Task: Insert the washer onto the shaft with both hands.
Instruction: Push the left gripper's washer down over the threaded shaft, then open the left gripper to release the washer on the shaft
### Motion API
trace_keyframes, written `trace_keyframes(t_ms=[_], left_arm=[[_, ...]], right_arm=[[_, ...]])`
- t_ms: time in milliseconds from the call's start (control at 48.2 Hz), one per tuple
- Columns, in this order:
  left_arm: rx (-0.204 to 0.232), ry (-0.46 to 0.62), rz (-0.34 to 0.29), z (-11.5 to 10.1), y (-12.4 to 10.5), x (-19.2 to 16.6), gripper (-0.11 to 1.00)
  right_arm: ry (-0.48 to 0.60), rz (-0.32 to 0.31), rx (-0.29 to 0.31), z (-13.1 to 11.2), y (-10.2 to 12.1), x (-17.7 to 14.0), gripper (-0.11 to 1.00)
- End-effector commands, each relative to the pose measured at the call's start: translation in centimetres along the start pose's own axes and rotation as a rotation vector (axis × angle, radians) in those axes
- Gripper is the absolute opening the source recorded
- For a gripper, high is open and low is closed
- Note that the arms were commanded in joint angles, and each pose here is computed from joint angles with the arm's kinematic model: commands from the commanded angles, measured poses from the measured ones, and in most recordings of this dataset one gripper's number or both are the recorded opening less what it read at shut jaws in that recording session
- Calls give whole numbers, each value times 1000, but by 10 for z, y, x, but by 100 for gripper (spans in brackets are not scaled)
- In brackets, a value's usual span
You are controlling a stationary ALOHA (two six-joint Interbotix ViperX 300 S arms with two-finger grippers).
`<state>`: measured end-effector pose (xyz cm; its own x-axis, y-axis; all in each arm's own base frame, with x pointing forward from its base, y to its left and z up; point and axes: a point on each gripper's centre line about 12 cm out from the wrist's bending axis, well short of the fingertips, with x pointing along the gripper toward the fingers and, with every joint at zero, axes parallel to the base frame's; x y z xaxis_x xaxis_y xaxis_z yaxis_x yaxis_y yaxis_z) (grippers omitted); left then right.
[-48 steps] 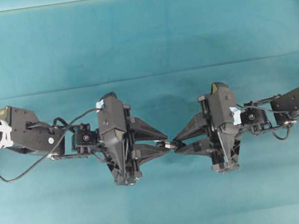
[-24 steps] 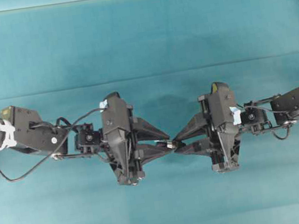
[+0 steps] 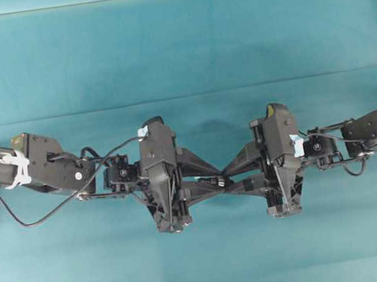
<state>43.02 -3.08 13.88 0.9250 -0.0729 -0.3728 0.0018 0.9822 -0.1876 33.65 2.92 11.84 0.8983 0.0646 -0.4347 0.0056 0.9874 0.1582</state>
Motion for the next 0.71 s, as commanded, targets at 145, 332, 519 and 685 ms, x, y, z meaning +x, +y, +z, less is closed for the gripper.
trace_keyframes(t_ms=[145, 332, 519, 685], left_arm=[[4, -13, -6, 7, -3, 1, 36], [4, 40, 6, 3, -2, 1, 36], [6, 46, 7, 3, -2, 1, 36], [6, 43, 6, 4, -2, 1, 50]], right_arm=[[-34, 1, 10, 10, 0, 2, 0], [-33, 1, 10, 10, 0, 2, 0], [-30, 0, 10, 9, 0, 2, 0], [-28, 0, 10, 9, 0, 2, 0]])
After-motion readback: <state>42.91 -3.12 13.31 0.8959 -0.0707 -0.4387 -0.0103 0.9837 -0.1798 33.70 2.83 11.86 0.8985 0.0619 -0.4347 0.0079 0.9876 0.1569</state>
